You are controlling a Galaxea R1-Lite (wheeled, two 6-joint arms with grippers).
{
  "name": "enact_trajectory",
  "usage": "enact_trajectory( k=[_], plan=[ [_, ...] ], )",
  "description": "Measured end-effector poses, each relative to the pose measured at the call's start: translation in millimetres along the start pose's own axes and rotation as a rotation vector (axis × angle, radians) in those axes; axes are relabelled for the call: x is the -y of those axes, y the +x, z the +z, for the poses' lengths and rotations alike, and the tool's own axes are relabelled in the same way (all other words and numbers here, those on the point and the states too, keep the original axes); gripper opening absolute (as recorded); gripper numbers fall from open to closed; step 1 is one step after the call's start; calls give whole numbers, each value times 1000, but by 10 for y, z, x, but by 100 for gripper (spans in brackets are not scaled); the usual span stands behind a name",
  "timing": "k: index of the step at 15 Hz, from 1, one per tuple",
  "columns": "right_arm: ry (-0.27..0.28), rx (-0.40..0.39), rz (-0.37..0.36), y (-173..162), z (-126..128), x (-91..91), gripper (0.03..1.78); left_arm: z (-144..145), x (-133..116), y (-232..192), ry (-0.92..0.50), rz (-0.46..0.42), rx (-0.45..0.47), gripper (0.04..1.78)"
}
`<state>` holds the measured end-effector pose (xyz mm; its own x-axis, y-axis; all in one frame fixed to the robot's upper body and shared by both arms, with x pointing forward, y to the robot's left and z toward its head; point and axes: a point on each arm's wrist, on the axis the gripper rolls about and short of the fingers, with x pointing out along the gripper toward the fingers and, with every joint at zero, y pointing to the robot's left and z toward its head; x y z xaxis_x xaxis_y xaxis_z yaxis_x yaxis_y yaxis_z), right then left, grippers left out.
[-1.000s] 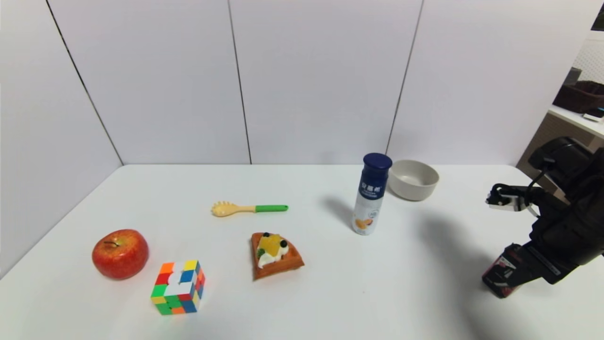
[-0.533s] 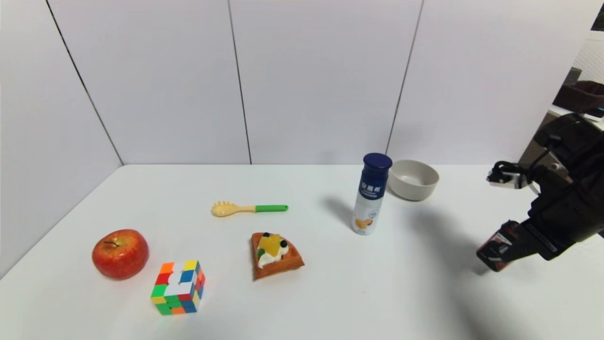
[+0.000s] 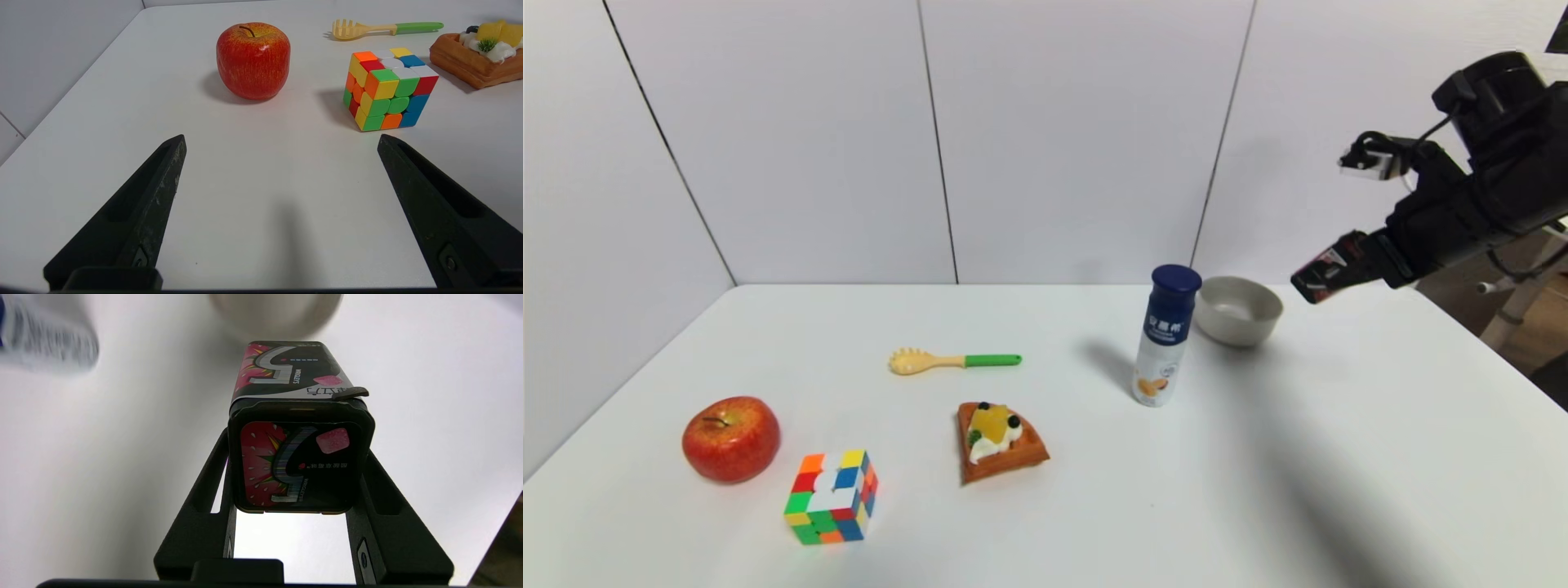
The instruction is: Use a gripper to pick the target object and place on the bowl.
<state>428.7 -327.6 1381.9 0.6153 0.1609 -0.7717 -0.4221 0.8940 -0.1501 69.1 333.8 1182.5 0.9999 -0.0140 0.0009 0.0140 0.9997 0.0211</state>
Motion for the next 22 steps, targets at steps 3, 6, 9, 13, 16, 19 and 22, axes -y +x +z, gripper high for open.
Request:
enact_trajectory(
  k=[3,6,9,13,16,19,22],
  plan=[
    [-22,87,-7,345,208,70,74,0,0,0,0,0,0,169],
    [-41,142,-19,691,313,101,74,0,0,0,0,0,0,169],
    [-60,159,-24,971,337,127,74,0,0,0,0,0,0,169],
    [-74,100,-2,1128,269,121,74,0,0,0,0,0,0,169],
    [-71,66,13,1160,232,110,74,0,0,0,0,0,0,169],
    [-78,40,21,1180,202,103,95,0,0,0,0,0,0,169],
    [-77,-6,29,1184,157,86,119,0,0,0,0,0,0,169]
  ],
)
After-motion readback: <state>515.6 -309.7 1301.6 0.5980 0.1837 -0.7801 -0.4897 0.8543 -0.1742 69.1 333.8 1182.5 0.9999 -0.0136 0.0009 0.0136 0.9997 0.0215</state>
